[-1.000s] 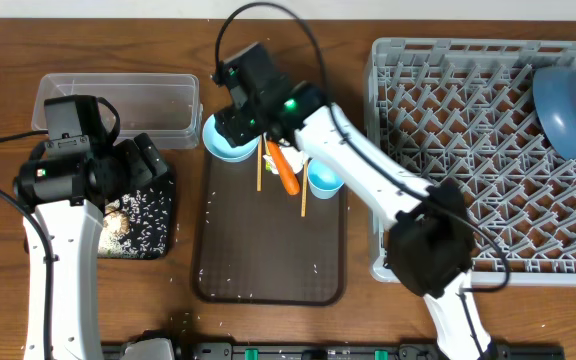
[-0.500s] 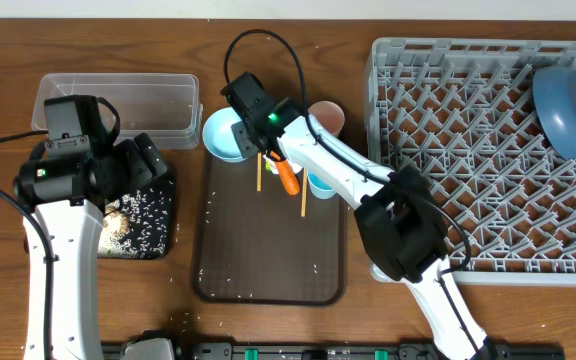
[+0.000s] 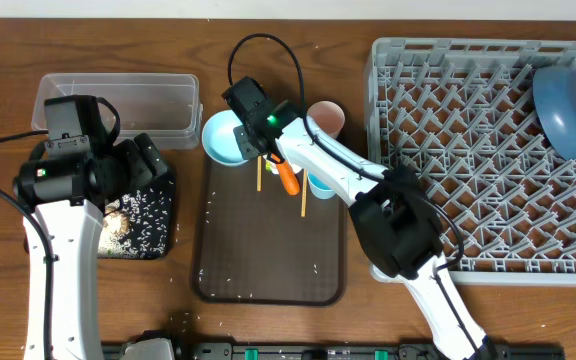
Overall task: Sort waste into correct bins and load items into the dishwasher rack
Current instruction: 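Reach the right gripper to the small light-blue bowl and grasp its rim, then lift the small bowl with the right gripper and carry it to the rack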
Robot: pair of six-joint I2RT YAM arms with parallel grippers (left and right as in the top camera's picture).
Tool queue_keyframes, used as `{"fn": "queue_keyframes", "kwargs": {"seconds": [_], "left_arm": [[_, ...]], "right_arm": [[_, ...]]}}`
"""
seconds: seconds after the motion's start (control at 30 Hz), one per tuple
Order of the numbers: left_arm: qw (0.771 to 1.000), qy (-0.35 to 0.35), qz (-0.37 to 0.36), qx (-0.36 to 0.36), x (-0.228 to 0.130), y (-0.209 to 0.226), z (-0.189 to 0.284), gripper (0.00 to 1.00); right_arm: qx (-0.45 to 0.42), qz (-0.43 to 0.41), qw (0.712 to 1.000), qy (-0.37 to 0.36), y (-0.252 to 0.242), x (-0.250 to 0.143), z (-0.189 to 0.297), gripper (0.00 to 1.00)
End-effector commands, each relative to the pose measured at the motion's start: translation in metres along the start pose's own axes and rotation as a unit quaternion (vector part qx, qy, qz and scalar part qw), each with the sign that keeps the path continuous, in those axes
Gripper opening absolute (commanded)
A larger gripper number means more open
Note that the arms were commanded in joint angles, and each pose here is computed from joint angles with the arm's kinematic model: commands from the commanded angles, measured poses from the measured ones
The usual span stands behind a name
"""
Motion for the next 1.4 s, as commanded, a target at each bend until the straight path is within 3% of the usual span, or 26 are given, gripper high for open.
{"fn": "queue_keyframes", "kwargs": {"seconds": [0.0,0.1,0.37,0.67,0.9,1.13,1.37], "left_arm": [[1.0,-0.012,-0.002,0.004,0.003,0.001,0.006,0.98],[1.0,-0.012,-0.002,0.004,0.003,0.001,0.006,0.98],[1.0,-0.012,-0.002,0.004,0.003,0.001,0.006,0.98],[1.0,-0.012,-0.002,0.003,0.003,0.001,0.006,0.98],[1.0,-0.012,-0.002,0.003,0.003,0.001,0.006,0.98],[1.0,-0.012,-0.002,0.004,0.003,0.001,0.006,0.98],[1.0,-0.012,-0.002,0.004,0.003,0.001,0.006,0.98]], "right_arm": [[-0.002,-0.005,1.0,0.008,0.0,-0.005,-0.008,0.08],[-0.002,-0.005,1.0,0.008,0.0,-0.005,-0.008,0.01],[-0.007,-0.011,1.0,-0.009,-0.01,0.007,0.004,0.01],[-0.001,0.003,0.996,-0.093,-0.047,0.053,0.093,0.01],[-0.04,-0.005,0.99,-0.136,-0.07,0.065,0.149,0.01],[-0.166,-0.039,0.97,-0.174,-0.126,0.067,0.215,0.01],[-0.337,-0.083,0.923,-0.166,-0.204,0.06,0.25,0.01]]}}
Point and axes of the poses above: each gripper's point midway between its finger pads, its own z axis back along the fingers, its own y axis along the line the jaws close on, x = y × z, the point moved 9 cm from there along z, back along the fingers, and after that the axes turned 2 degrees about -z, right-handed, at the moved point
